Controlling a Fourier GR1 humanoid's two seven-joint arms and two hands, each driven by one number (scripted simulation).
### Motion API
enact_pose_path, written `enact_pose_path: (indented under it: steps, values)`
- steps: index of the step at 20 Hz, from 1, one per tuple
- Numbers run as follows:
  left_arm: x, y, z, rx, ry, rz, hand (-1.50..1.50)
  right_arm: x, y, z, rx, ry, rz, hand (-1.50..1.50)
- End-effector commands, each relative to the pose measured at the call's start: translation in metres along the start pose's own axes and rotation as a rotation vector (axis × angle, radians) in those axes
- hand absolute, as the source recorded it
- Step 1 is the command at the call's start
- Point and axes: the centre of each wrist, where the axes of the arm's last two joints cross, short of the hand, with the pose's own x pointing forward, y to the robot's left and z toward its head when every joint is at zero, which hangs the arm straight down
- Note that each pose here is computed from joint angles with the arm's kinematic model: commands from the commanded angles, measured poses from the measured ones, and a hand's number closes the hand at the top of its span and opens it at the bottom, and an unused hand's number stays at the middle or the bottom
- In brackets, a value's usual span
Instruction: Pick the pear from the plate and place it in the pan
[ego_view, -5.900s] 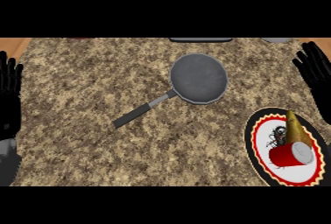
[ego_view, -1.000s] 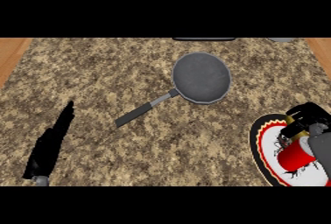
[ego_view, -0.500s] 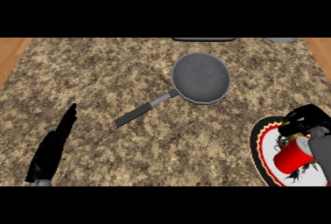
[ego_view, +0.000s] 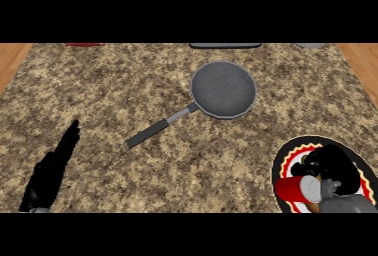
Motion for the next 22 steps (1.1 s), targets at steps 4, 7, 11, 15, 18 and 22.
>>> enact_pose_path:
  steps: [4, 7, 11, 15, 18, 22]
  values:
    - [-0.007, -0.004, 0.000, 0.024, 0.004, 0.001, 0.00, 0.015, -0.029, 0.068, -0.478, -0.085, -0.064, 1.50]
    - [-0.002, 0.005, 0.000, -0.002, -0.009, -0.007, 0.00, 0.023, -0.045, 0.095, -0.649, -0.213, -0.080, 1.50]
    - [-0.001, -0.016, -0.004, -0.024, -0.019, 0.001, 0.00, 0.062, -0.050, 0.124, -0.710, -0.241, -0.056, 1.50]
    - [0.010, -0.005, -0.019, -0.020, -0.033, -0.012, 0.00, 0.110, -0.059, 0.131, -0.702, -0.324, -0.143, 1.50]
    - [0.001, -0.003, -0.006, -0.022, -0.037, 0.010, 0.00, 0.133, -0.074, 0.117, -0.628, -0.343, -0.185, 1.50]
    - [0.005, -0.011, -0.010, -0.032, -0.037, 0.001, 0.00, 0.161, -0.060, 0.082, -0.582, -0.360, -0.250, 1.50]
